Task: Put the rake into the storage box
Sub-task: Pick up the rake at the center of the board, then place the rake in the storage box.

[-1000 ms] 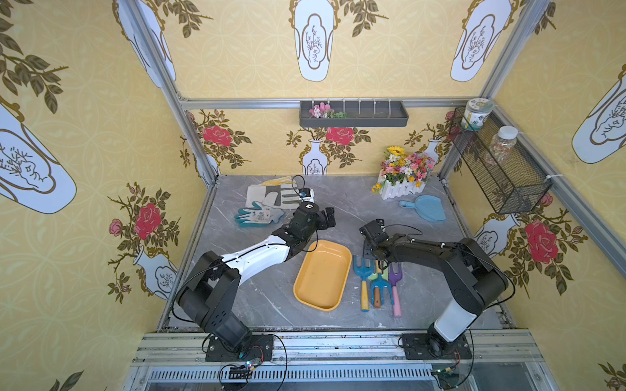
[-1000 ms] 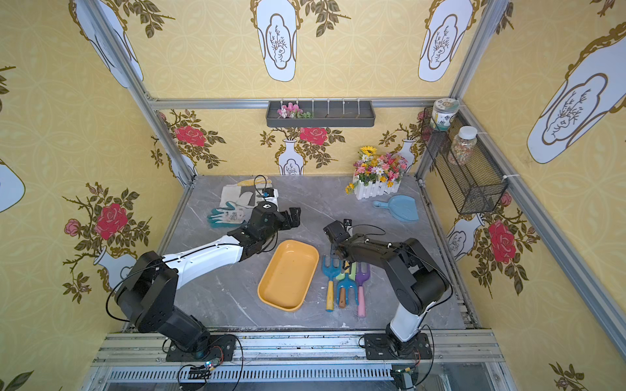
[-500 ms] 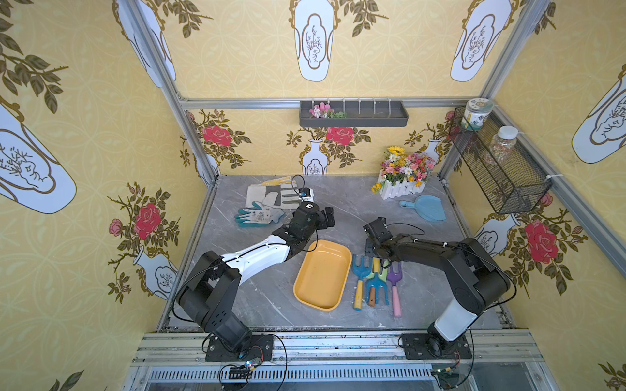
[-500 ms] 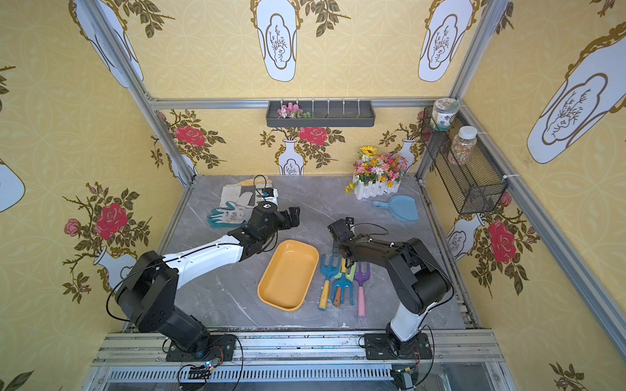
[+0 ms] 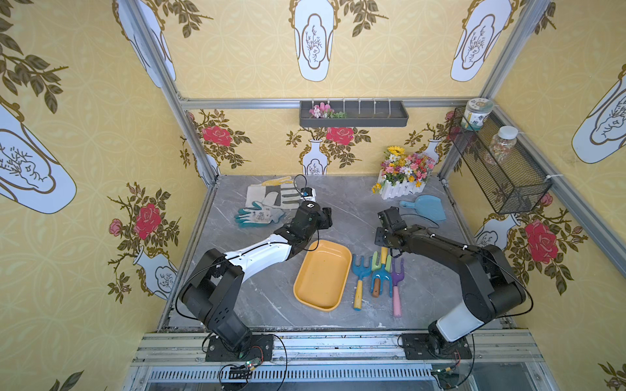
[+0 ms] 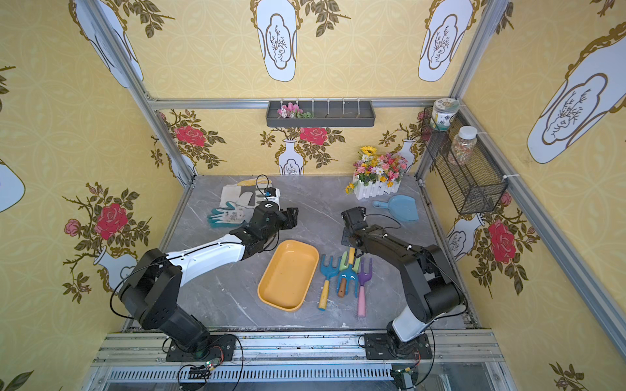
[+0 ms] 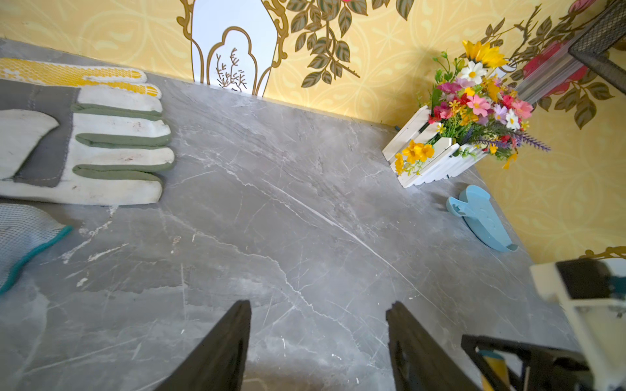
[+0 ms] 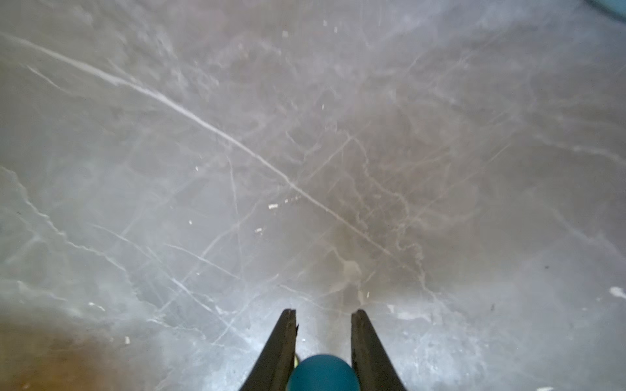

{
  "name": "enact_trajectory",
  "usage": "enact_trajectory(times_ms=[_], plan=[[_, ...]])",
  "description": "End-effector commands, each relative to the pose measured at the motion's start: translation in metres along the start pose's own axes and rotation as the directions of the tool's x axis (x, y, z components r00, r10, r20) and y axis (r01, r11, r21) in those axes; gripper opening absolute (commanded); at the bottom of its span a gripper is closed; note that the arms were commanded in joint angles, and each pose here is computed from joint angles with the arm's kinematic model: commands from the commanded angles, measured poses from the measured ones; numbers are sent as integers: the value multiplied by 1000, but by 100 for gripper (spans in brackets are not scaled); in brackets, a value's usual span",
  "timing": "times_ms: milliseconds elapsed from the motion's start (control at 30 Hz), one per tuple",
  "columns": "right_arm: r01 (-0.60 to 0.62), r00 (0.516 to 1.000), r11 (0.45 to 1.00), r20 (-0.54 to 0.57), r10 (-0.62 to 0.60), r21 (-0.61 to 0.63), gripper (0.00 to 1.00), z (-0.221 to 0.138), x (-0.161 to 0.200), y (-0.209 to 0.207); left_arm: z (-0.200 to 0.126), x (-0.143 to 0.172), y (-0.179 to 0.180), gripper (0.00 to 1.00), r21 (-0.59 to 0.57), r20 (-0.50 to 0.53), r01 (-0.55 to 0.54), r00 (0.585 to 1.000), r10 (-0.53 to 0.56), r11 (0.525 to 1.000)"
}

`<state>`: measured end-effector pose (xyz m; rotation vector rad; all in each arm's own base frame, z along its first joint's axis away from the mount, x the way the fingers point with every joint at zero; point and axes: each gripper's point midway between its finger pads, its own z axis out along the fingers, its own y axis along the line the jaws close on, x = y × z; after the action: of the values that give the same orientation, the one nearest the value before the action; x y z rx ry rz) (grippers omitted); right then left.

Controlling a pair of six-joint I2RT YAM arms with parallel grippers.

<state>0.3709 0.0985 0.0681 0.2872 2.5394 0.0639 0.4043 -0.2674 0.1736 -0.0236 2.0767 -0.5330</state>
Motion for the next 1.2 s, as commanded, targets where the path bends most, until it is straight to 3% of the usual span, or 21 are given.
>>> enact_trajectory(times_ms=[0, 433, 767, 1033, 1167], plan=[[6, 1000, 999, 16, -5, -52, 0, -13, -16, 5, 2, -3, -13, 69, 63, 7, -12, 1000, 11, 998], [-122, 993, 964, -31, 118, -238, 0, -33, -48, 21, -1, -5, -43, 72, 226, 2, -40, 999, 40, 973], [-232, 972, 870, -64, 227, -434, 0, -31, -74, 61, -15, 18, -101, 75, 550, -115, -22, 988, 102, 835], [-159, 984, 863, -2, 180, -479, 0, -37, -93, 94, -20, 39, -118, 77, 645, -204, 17, 967, 151, 764], [-129, 987, 854, 14, 157, -504, 0, -43, -96, 113, -18, 47, -118, 78, 653, -232, 32, 959, 160, 756]])
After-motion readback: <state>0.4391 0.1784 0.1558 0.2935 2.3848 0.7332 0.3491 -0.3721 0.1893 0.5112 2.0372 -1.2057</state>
